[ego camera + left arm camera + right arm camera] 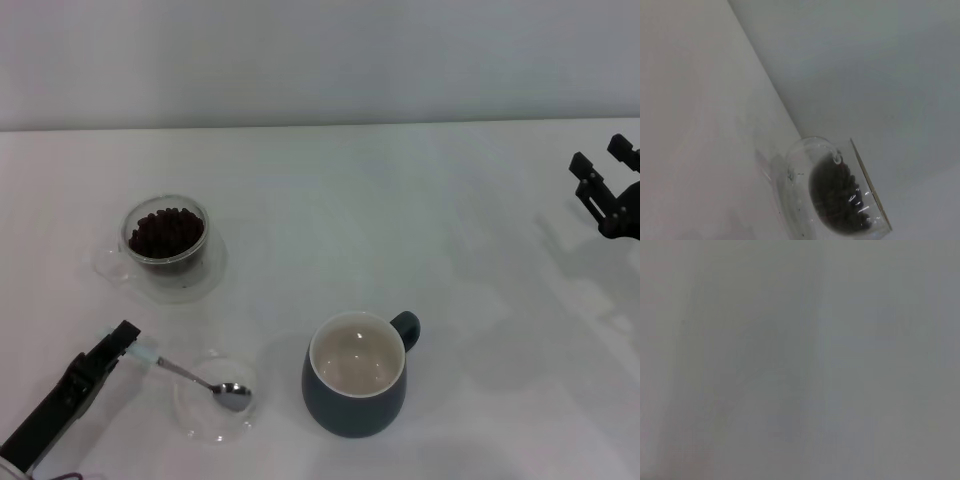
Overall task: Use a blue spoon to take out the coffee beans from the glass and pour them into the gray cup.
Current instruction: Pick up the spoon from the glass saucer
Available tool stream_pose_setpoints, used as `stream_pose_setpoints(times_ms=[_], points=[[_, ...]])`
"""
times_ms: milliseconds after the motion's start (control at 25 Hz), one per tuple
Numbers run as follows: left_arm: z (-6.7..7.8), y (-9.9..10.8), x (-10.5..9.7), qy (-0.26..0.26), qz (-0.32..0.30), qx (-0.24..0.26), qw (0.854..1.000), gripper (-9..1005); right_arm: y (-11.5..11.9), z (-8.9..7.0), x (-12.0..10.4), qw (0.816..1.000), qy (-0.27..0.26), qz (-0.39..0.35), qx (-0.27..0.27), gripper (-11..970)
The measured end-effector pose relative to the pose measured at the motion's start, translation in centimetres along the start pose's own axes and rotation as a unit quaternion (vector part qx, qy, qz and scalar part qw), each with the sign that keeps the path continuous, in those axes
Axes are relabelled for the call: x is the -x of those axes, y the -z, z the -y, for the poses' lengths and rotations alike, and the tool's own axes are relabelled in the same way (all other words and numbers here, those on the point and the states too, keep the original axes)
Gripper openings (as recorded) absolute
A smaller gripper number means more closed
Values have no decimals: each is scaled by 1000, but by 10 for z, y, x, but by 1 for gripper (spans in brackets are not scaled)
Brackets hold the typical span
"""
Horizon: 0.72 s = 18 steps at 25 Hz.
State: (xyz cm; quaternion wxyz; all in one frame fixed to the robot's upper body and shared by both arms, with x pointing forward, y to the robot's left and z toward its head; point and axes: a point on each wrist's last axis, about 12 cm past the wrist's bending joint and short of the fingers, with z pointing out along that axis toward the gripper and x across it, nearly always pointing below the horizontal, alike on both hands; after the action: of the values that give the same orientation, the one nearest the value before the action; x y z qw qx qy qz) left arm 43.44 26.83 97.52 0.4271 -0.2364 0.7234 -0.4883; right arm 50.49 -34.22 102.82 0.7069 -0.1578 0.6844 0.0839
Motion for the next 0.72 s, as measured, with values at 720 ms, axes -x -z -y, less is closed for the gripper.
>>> stream_pose_setpoints(times_ms=[720], points=[[12, 10, 30, -31, 52, -71, 996, 130, -1, 0, 0, 1000, 8, -1, -4, 513]])
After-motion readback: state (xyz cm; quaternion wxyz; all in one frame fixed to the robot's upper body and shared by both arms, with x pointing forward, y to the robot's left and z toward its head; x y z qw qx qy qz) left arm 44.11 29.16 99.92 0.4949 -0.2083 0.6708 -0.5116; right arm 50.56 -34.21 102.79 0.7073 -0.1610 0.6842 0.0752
